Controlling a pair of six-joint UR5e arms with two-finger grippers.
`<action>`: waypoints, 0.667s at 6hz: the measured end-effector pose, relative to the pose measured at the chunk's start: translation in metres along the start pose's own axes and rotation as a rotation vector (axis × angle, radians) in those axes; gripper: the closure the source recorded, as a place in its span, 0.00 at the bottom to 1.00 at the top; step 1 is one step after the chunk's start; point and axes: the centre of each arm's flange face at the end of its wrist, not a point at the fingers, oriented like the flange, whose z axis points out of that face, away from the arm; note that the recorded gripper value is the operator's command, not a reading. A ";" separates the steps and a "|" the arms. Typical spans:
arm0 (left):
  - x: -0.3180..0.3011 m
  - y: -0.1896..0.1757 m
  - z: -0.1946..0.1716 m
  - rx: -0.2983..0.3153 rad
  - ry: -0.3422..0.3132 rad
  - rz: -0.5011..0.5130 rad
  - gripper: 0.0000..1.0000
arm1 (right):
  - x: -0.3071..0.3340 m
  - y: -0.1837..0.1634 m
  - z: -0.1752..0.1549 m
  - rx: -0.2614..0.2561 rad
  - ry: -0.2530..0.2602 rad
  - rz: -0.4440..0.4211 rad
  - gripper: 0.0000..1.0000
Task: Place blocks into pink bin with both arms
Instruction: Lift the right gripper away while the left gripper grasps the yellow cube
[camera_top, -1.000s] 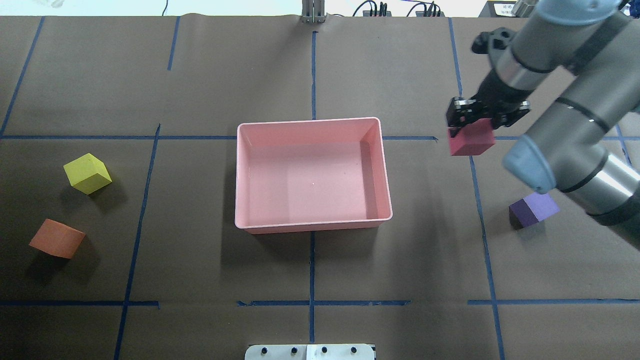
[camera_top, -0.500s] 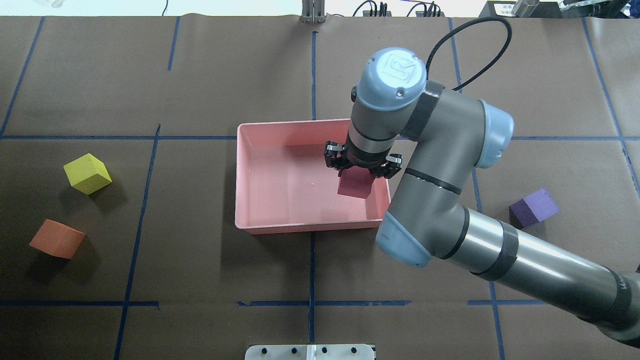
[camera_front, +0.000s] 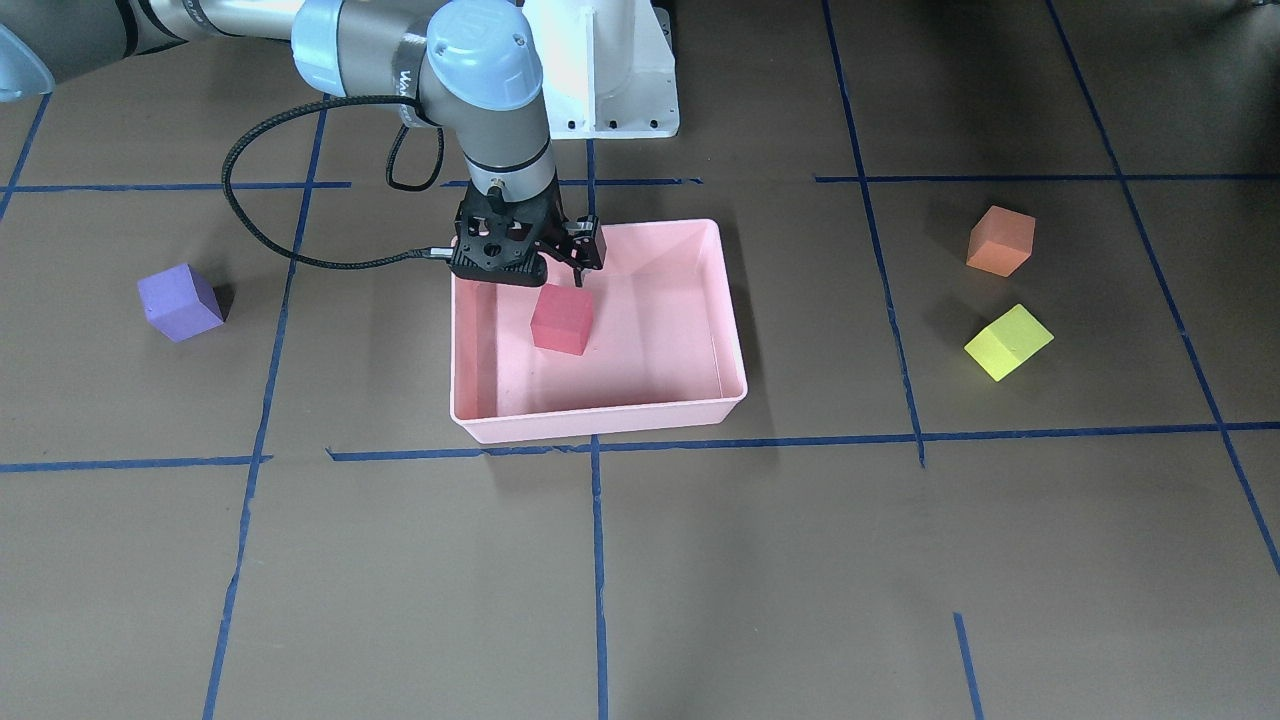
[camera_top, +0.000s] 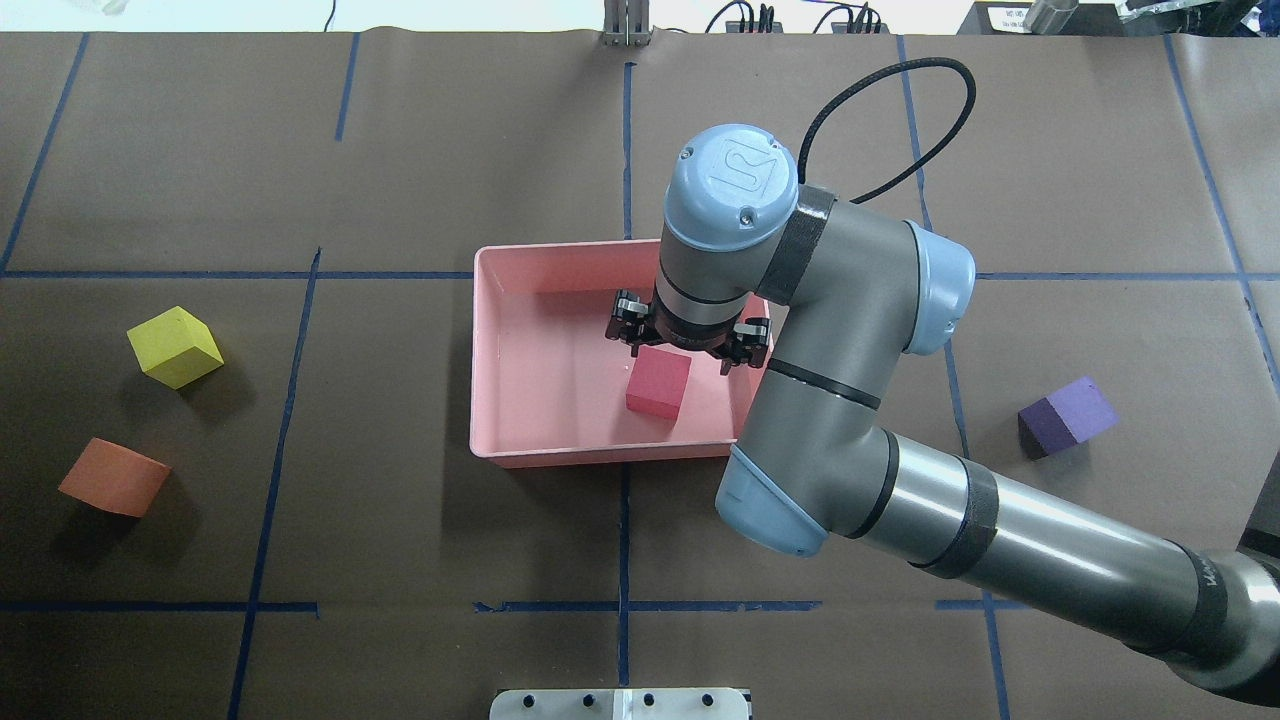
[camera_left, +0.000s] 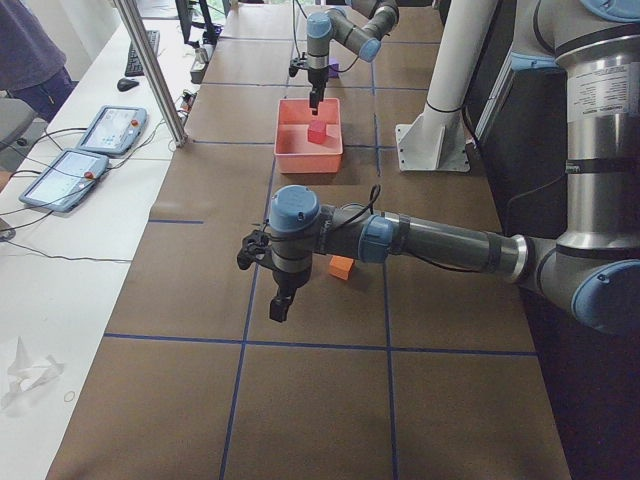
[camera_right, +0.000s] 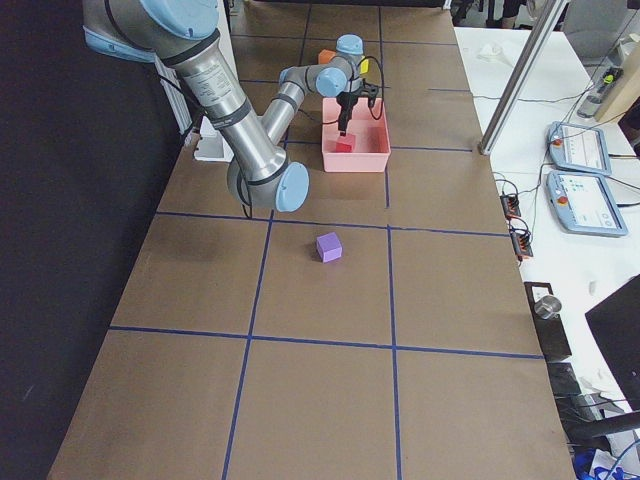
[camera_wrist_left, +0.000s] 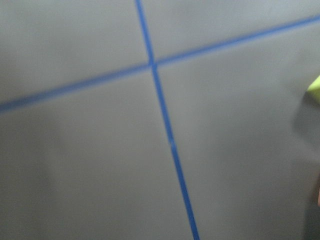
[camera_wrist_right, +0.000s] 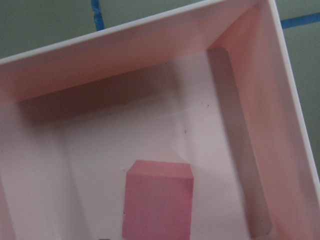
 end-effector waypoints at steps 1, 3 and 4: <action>0.017 -0.022 0.009 0.017 0.039 0.000 0.00 | 0.011 -0.018 -0.011 0.013 -0.004 -0.033 0.00; 0.068 -0.048 0.038 0.014 0.105 -0.075 0.00 | 0.058 -0.068 -0.028 0.018 0.004 -0.100 0.00; 0.096 -0.054 0.055 -0.007 0.130 -0.227 0.00 | 0.094 -0.098 -0.037 0.017 0.012 -0.143 0.00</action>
